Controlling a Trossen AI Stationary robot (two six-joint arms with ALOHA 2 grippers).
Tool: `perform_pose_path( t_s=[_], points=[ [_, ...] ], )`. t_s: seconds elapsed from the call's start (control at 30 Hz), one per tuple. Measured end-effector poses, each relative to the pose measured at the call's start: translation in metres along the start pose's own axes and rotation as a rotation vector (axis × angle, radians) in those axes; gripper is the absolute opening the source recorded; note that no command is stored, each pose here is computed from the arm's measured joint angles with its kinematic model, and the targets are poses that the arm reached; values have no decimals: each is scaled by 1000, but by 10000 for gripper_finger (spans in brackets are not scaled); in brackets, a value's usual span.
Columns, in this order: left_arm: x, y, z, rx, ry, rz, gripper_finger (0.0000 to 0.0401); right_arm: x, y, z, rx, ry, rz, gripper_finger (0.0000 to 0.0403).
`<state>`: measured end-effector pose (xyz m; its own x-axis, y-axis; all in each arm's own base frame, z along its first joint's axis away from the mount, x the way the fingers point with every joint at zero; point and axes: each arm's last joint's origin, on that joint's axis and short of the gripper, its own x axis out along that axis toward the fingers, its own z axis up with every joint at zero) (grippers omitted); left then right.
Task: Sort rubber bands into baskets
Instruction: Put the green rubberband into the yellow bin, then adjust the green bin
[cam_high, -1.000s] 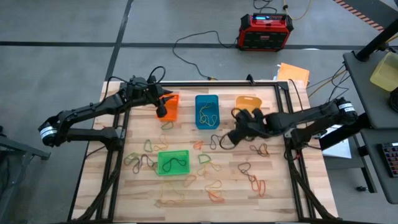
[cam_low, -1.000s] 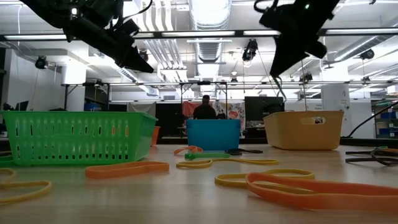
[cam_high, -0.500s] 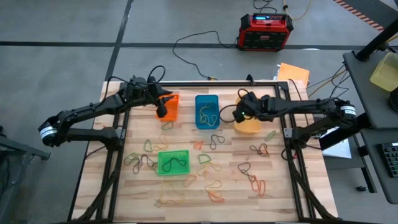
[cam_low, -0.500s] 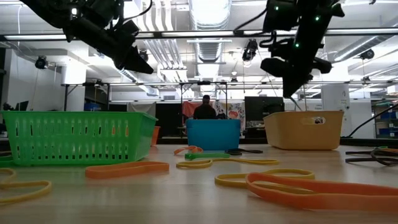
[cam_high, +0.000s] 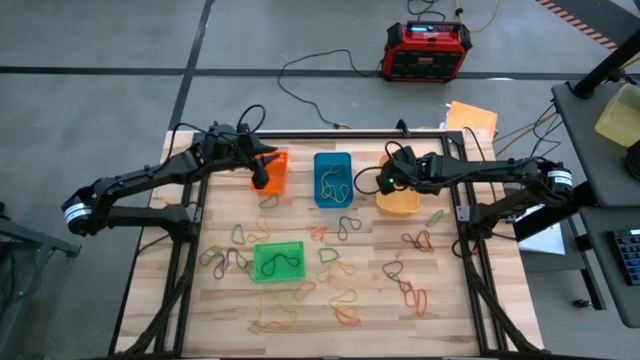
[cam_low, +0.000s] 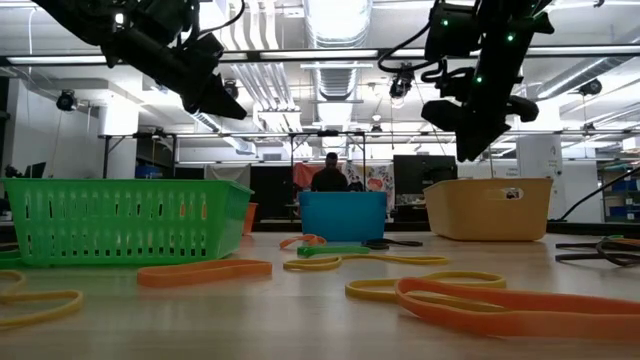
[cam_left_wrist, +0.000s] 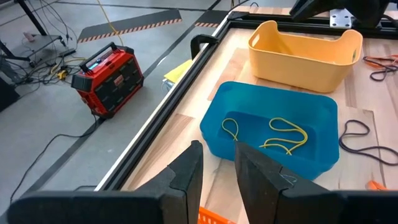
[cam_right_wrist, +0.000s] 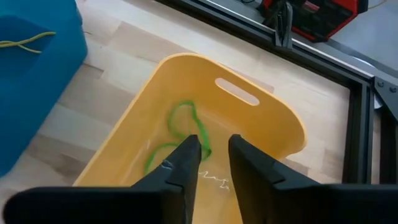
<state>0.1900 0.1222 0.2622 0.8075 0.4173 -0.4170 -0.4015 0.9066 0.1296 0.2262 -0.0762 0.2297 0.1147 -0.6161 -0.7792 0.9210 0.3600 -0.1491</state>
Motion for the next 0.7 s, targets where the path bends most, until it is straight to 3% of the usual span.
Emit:
perform_pose_path(
  t_s=[0.4, 0.53, 0.7],
  points=[
    [0, -5, 1, -30, -2, -20, 77, -6, 2, -3, -53, -7, 31, 111],
    [1, -13, 2, -47, -6, -60, 77, -20, 10, -5, -76, -31, 117, 108],
    [1, -30, 5, -77, -11, -139, 77, -44, 28, -13, -199, -112, 253, 96]
  ],
)
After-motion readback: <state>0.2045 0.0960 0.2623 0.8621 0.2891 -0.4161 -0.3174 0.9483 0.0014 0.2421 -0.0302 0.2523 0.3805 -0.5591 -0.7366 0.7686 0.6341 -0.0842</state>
